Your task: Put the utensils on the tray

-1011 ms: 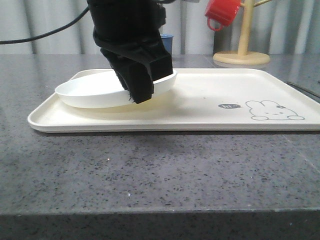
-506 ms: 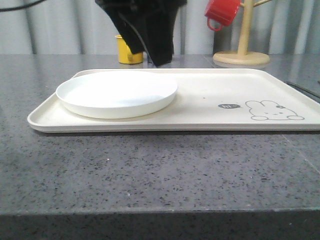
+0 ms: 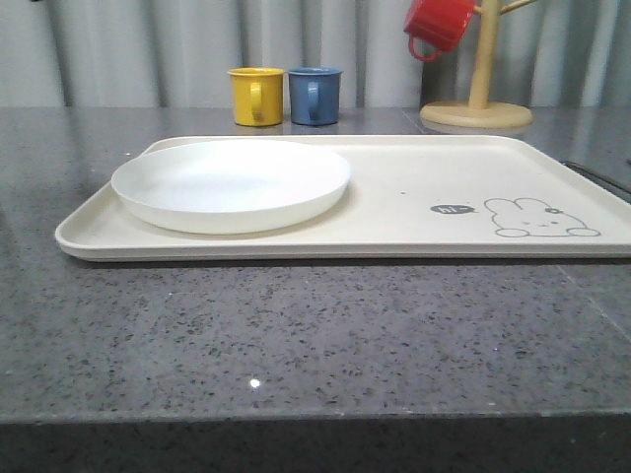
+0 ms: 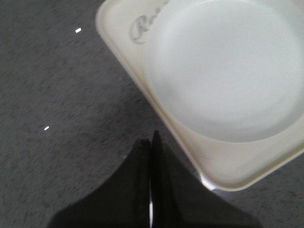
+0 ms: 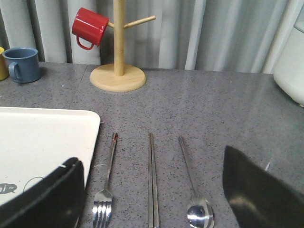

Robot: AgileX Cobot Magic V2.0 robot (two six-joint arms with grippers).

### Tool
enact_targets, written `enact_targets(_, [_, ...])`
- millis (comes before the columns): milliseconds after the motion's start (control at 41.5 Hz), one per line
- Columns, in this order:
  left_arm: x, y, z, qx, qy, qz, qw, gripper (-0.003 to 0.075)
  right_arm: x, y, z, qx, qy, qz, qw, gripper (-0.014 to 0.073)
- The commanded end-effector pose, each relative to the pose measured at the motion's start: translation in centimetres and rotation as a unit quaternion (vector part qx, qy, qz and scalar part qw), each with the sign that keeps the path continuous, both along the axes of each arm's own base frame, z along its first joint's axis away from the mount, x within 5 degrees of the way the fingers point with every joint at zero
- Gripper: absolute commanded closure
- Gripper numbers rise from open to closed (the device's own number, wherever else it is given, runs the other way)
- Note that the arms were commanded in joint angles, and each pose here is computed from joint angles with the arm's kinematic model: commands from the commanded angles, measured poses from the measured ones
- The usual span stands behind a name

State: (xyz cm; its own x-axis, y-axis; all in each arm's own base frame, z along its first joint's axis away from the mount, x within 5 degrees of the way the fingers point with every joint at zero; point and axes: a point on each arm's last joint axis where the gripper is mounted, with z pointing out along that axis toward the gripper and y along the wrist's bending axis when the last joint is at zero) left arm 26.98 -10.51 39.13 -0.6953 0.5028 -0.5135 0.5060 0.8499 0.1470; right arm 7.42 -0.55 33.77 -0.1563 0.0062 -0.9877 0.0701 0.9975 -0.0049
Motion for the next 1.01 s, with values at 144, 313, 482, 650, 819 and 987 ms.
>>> enact_targets(144, [-3.3,7.3,0.0,-0.076,-0.081,0.132,0.985,0.0739,0.1,0.0,1.7,-0.007,-0.048,-0.001,0.999,-0.002])
enact_targets(313, [-7.0,8.6,-2.3,-0.106,-0.17,0.154,0.968,0.0739,0.1,0.0,1.7,-0.007,-0.048,-0.001,0.999,-0.002])
enact_targets(482, [-11.7,8.9,-5.0,-0.14,-0.264,0.153,0.942,0.0739,0.1,0.0,1.7,-0.007,-0.048,-0.001,0.999,-0.002])
enact_targets(650, [-16.1,9.4,-7.0,-0.159,-0.347,0.148,0.913,0.0739,0.1,0.0,1.7,-0.007,-0.048,-0.001,0.999,-0.002])
enact_targets(819, [-19.6,9.7,-7.9,-0.177,-0.427,0.139,0.876,0.0739,0.1,0.0,1.7,-0.007,-0.048,-0.001,0.999,-0.002])
enact_targets(987, [-21.2,9.9,-8.5,-0.186,-0.466,0.133,0.855,0.0739,0.1,0.0,1.7,-0.007,-0.048,-0.001,0.999,-0.002])
